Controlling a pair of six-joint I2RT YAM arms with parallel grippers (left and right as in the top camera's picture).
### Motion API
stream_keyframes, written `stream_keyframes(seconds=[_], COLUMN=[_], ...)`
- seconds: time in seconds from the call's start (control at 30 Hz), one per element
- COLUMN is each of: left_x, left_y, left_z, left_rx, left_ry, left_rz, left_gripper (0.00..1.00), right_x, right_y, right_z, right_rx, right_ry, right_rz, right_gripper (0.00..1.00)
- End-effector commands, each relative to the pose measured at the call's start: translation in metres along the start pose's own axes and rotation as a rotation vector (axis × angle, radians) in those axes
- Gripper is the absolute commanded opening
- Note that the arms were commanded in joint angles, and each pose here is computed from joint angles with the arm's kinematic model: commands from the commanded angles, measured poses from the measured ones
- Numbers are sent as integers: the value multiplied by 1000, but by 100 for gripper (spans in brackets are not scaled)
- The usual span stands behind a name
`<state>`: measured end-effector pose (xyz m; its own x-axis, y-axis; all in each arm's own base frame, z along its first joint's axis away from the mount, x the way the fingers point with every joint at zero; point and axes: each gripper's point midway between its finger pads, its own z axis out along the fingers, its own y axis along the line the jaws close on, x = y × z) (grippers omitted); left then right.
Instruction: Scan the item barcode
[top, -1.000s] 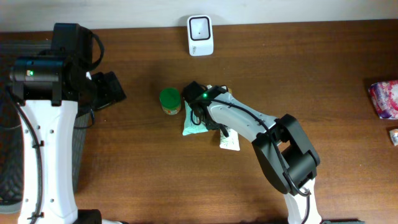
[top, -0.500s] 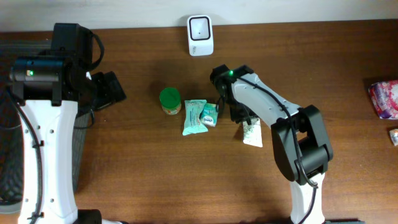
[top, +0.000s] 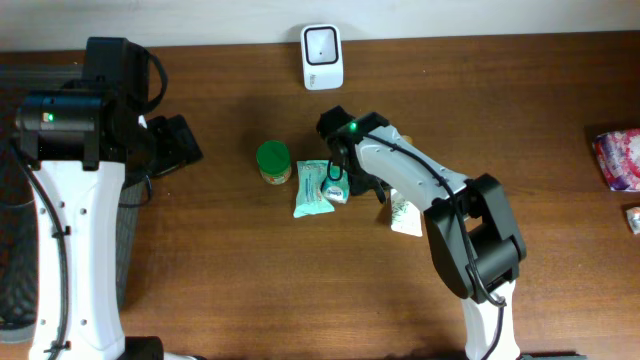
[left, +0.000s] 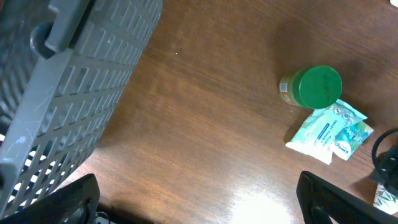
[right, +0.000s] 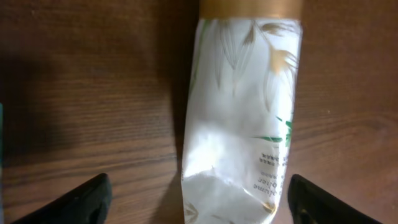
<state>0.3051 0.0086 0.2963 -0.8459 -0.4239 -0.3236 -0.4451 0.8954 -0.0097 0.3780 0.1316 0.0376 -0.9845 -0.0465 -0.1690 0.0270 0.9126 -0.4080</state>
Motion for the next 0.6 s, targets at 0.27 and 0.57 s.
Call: stream_keyframes(seconds=[0.27,0.57], left_x=[-1,-1], left_y=[2,2], left_z=[-8,-8], left_rx=[11,11], left_ry=[-22,-22], left_rz=[-20,-20], left_gripper=[99,99], right_x=[5,10], right_y=[-32,-25], right_z=[41,55], right_rx=[103,6], right_ry=[1,46], right_rz=[64,27], right_gripper=[91,78])
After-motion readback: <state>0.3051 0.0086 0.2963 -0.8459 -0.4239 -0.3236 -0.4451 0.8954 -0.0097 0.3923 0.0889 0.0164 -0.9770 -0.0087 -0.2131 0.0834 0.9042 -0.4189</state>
